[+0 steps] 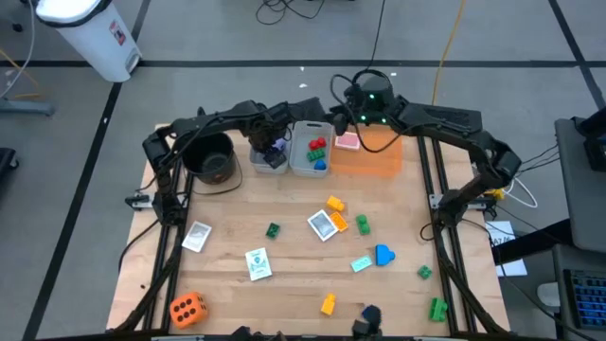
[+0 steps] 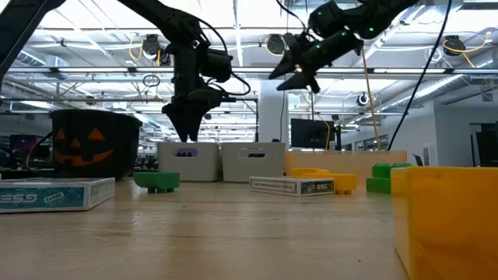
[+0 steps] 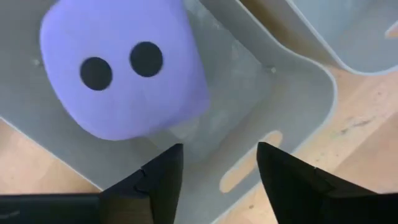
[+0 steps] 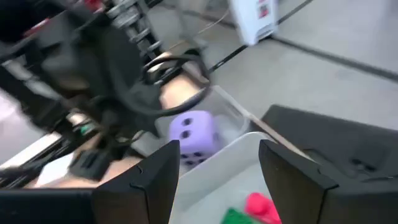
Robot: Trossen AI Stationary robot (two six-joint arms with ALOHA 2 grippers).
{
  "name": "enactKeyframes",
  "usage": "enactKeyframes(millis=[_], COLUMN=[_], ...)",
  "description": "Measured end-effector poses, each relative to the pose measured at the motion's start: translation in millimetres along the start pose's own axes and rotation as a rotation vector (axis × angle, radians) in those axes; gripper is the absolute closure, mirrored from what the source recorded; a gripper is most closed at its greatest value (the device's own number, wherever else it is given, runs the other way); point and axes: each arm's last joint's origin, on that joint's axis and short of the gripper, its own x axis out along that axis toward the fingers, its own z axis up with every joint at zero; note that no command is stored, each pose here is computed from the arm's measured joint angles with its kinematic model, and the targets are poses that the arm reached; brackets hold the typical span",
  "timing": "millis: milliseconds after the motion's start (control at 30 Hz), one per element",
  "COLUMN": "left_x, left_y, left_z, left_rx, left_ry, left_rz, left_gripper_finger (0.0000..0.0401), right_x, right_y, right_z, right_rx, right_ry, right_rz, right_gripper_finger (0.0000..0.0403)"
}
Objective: Pick & Place Toys
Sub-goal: Put the purple dice into the left gray bin
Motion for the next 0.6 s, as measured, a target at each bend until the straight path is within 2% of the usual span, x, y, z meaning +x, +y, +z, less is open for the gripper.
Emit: enactKeyframes(millis=[300, 600], left_x=[4.4, 22.3], left_y=[3.6, 9.6], left_z=[2.7, 9.2], left_rx=[0.01, 0.0], left_ry=[0.005, 0.037], left_rz=[-0.025, -0.031], left_gripper_finger=[0.0231, 0.0237], right_x=[-14.0, -13.3], right_y=[-11.4, -10.8], right_z=[-21.9, -23.2], right_rx=[0.095, 0.114], right_ry=[-0.017, -0.023], right_rz=[-0.037, -0.006], right_gripper_finger=[0.0193, 0.0193])
